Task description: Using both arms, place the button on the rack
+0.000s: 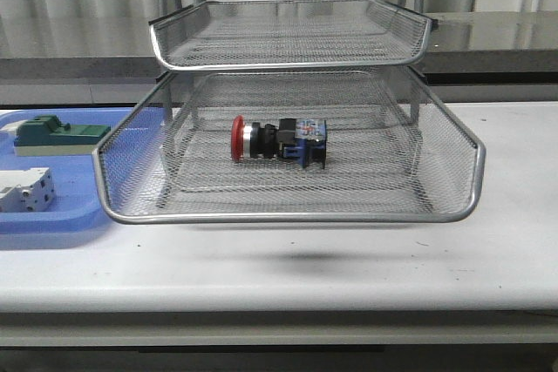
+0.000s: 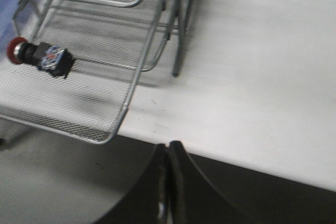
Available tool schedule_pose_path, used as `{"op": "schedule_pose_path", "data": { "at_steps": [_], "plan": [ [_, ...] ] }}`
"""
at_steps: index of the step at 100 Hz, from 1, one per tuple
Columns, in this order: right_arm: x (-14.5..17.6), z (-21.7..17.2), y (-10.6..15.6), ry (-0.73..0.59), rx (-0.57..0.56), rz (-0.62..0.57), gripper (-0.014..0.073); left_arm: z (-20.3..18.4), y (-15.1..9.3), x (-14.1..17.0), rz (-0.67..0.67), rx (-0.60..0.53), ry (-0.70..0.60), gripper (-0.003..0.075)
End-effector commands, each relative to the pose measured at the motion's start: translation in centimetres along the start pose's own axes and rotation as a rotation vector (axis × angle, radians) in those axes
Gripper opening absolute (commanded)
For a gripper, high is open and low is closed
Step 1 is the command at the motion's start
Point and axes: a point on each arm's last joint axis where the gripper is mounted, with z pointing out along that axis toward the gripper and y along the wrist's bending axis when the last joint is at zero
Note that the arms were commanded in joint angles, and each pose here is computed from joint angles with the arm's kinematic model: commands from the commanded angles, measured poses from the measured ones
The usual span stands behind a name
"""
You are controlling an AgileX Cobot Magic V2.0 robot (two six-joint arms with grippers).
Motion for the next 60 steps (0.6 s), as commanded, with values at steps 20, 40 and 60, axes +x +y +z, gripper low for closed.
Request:
{"op": "schedule_pose_path", "data": {
  "at_steps": [20,40,60],
  "plan": [
    [-2.6,5.2,1.5,0.006,-0.28,-0.193,-0.0069,-0.1,0.4,-1.6,-0.025,-0.03,-0.101,-0.002],
    [-1.9,8.8,4.0,0.104,-0.451,-0.407,-0.0069,-0.1,0.4,-1.6,-0.025,-0.03,-0.101,-0.002],
    [-0.5,11.9,6.4,0.216,-0.553,-0.52,-0.0069,-0.1,0.4,-1.6,-0.025,-0.03,-0.101,-0.002]
  ]
}}
